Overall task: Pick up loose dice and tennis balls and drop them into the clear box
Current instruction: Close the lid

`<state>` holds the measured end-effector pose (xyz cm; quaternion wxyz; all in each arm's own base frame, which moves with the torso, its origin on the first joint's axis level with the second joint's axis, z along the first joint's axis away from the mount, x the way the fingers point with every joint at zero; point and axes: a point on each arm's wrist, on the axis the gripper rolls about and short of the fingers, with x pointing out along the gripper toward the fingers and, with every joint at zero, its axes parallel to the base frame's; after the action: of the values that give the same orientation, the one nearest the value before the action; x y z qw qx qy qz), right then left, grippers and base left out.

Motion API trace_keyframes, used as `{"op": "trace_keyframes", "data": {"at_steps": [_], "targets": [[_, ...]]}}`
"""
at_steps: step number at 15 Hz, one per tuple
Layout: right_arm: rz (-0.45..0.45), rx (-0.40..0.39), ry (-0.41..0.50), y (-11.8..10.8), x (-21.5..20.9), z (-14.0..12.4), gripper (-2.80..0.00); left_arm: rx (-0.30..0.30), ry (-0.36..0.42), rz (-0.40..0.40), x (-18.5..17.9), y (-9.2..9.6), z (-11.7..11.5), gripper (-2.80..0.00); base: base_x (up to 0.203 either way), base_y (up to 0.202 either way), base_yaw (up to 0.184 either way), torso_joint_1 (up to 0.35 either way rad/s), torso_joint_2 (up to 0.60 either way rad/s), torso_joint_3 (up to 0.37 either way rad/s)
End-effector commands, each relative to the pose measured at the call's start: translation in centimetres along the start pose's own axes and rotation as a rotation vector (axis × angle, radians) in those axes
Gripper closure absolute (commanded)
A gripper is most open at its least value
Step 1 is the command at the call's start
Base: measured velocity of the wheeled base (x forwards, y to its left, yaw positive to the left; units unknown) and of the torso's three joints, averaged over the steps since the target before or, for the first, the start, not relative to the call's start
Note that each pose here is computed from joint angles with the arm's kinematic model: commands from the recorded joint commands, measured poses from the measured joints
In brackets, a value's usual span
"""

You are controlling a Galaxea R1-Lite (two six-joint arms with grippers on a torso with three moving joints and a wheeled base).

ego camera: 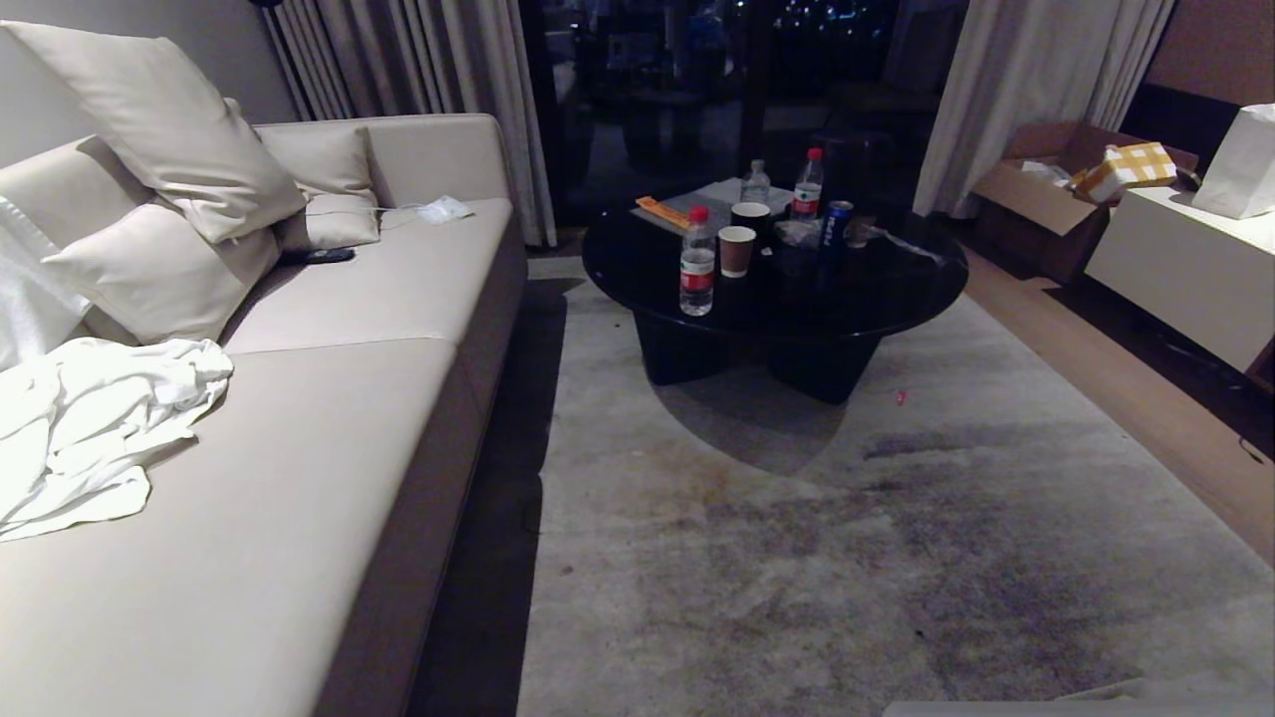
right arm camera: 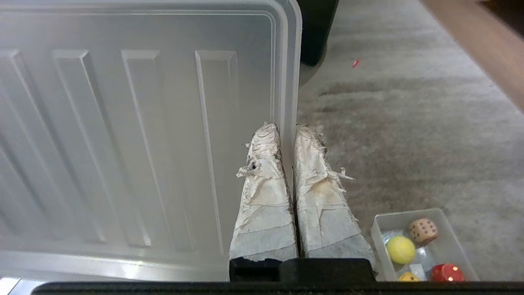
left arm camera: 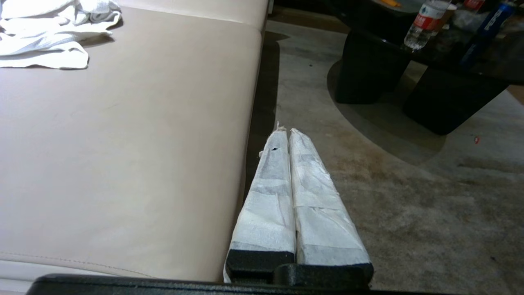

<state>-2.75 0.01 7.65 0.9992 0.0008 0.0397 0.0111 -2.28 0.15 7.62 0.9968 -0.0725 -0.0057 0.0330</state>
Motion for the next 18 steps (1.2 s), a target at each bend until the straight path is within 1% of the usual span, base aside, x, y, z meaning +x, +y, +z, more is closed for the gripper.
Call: {"op": "trace_keyframes", "data": {"at_steps": [1,15,18], "targets": [[0.001,0.000,0.002,0.00,0.01,0.00,0.00,-0.001,0.002,0.001,0.02,0.01,-0.03,0.00,0.000,0.000,0.000,0.000,0.00,0.000],[0.001,0.000,0.002,0.00,0.01,-0.01,0.00,-0.002,0.002,0.001,0.02,0.01,-0.03,0.00,0.000,0.000,0.000,0.000,0.00,0.000],[0.001,0.000,0.002,0.00,0.01,0.00,0.00,-0.004,0.002,0.001,0.02,0.01,-0.03,0.00,-0.161,0.000,-0.001,0.003,0.01,-0.002]]}}
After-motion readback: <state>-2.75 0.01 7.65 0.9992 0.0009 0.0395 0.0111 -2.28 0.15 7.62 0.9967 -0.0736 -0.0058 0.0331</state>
